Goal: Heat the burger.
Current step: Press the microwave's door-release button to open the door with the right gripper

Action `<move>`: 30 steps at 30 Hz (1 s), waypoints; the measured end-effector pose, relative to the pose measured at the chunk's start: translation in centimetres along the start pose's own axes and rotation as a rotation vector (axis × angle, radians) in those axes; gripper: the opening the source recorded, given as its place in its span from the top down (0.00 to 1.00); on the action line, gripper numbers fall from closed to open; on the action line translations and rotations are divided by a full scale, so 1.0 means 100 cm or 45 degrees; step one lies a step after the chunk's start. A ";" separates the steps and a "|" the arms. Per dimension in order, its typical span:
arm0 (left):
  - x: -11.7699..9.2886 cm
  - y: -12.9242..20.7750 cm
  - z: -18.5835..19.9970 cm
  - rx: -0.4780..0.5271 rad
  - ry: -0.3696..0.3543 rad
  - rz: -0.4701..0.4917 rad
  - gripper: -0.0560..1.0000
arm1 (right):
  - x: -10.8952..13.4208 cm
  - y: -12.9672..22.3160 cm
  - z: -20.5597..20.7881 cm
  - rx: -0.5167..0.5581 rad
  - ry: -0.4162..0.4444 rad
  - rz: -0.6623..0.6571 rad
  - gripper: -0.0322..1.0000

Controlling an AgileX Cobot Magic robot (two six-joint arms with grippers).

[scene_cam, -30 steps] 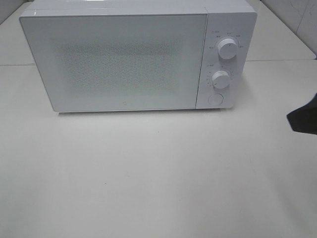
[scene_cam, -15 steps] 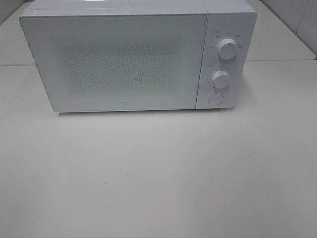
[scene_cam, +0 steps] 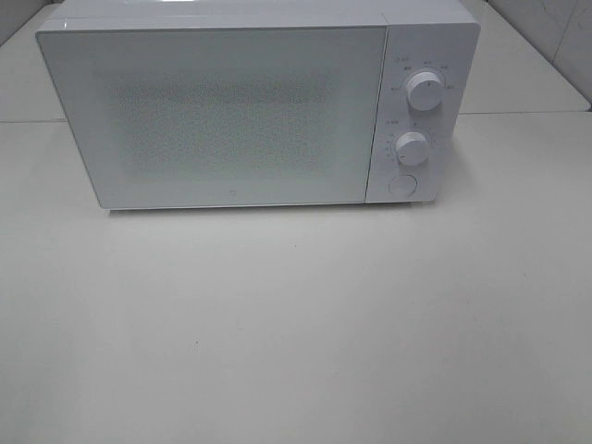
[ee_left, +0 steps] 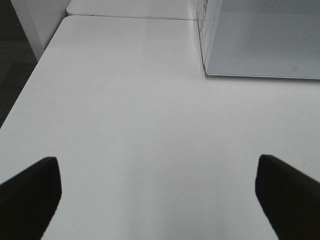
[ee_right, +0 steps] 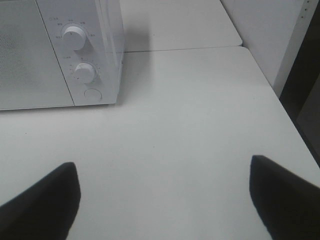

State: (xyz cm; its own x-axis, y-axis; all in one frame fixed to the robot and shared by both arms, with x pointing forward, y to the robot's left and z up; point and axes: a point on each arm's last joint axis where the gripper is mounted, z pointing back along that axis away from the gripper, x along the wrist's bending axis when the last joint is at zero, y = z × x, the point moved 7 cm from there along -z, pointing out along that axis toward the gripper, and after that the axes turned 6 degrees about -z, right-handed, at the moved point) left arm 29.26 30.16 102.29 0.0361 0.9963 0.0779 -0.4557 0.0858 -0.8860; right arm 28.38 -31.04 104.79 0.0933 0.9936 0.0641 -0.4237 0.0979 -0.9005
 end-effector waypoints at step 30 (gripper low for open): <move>0.000 0.000 0.000 0.000 0.000 0.000 0.03 | 0.005 0.020 -0.020 0.039 -0.011 -0.047 0.14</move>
State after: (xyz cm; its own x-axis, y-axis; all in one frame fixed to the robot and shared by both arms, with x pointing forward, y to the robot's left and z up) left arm 29.26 30.16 102.29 0.0361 0.9963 0.0779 -0.4557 0.0858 -0.8860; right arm 29.38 -30.48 102.14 0.1019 0.9897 0.1008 -0.4473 0.1361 -0.8840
